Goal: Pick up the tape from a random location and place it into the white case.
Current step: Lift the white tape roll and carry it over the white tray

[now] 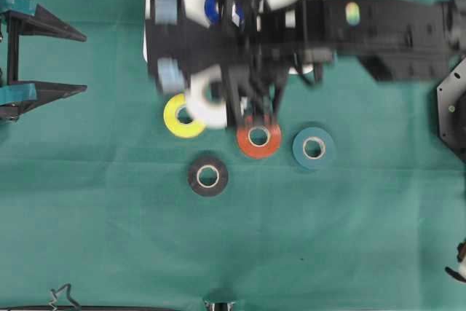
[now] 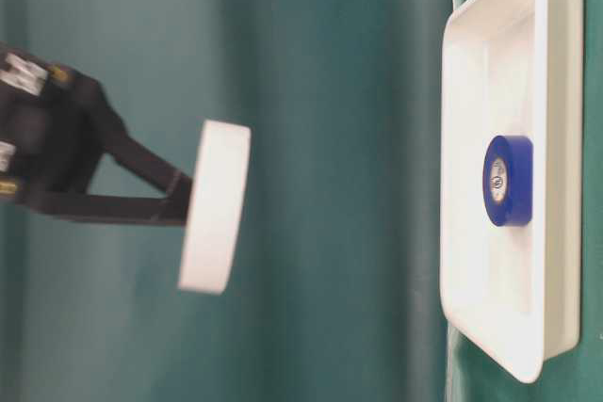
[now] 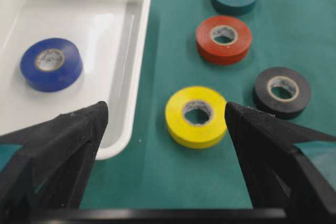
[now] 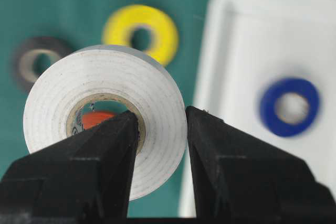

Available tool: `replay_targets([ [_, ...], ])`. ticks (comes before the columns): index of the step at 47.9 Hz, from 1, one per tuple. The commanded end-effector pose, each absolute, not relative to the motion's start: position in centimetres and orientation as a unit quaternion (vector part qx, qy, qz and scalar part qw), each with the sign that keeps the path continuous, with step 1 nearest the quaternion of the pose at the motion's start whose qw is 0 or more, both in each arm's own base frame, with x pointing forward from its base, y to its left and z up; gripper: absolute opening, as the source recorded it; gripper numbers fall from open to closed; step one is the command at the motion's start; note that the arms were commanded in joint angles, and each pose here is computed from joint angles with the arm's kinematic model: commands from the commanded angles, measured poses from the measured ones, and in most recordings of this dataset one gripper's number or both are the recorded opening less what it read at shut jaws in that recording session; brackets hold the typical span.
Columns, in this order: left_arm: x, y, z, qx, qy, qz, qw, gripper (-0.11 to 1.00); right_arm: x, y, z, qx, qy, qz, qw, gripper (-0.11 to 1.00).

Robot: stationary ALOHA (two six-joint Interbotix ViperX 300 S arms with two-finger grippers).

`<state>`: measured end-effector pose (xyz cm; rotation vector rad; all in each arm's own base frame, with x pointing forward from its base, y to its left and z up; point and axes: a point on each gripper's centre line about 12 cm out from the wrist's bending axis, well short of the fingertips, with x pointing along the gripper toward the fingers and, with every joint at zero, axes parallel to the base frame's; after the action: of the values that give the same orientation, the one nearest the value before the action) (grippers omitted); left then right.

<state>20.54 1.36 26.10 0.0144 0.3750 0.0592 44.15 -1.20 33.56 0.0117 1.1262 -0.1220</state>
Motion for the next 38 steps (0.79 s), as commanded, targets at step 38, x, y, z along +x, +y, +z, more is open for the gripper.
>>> replay_targets([
  [38,20.7,1.3,26.6,0.008,0.18,0.029,0.983,0.98,41.7,-20.0,32.0,0.061,0.495,-0.224,0.837,0.3],
])
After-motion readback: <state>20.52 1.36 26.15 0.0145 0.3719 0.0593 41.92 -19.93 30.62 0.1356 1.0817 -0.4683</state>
